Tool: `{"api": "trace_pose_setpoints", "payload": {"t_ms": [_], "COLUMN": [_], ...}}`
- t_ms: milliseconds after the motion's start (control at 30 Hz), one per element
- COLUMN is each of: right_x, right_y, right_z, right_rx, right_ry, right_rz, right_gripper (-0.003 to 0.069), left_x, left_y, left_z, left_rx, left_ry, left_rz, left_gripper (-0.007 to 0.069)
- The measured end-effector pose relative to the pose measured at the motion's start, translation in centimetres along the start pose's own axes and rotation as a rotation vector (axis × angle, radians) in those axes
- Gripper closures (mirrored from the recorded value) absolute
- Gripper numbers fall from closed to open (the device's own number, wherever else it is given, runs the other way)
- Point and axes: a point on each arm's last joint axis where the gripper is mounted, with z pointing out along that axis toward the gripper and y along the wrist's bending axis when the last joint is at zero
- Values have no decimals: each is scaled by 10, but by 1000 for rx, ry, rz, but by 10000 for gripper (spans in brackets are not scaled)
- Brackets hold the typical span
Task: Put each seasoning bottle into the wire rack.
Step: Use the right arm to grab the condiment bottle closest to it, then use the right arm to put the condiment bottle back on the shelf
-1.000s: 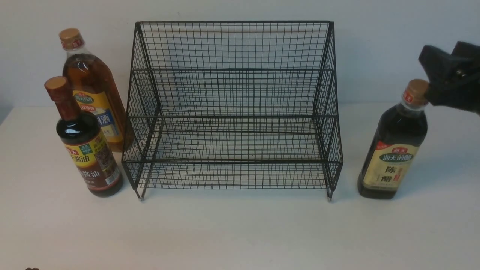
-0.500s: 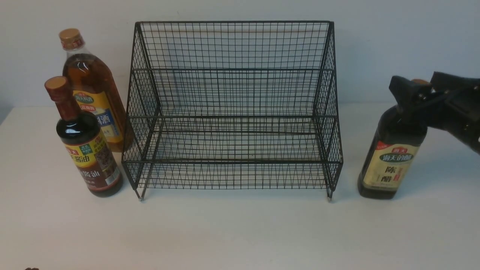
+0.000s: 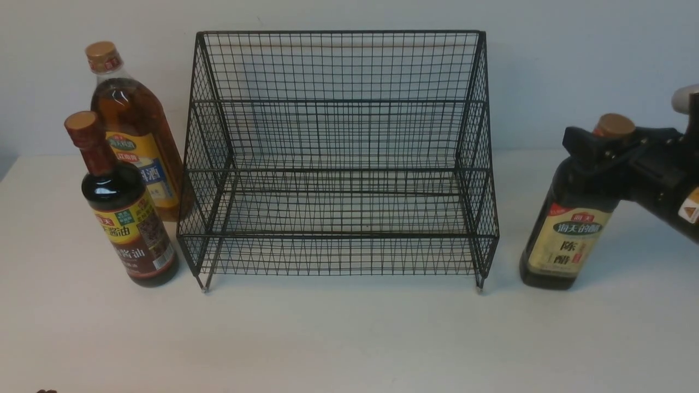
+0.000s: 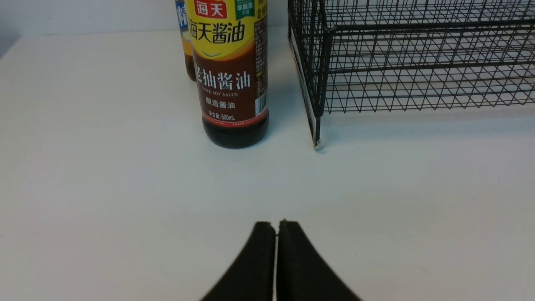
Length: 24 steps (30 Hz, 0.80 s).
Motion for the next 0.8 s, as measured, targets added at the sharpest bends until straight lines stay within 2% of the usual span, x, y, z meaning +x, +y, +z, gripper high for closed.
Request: {"api": "trace_pose_setpoints", "payload": {"t_ms": [267, 400, 533, 800], "right_x": [-4, -18, -47, -103], "right_y": [0, -1, -1, 16], "right_z": [-3, -10, -18, -18], "right_rx": [5, 36, 61, 49], "right_ry": [-3, 13, -22, -65], "right_rz": [-16, -32, -55, -131], "right_gripper": [335, 342, 341, 342], "left_x": [0, 0, 0, 0], "left_y": [0, 0, 0, 0], "left_z": [0, 0, 0, 0], "left_rx": [0, 0, 0, 0], "left_ry": [0, 0, 0, 0], "left_rz": [0, 0, 0, 0], "left_gripper": [630, 630, 630, 630]}}
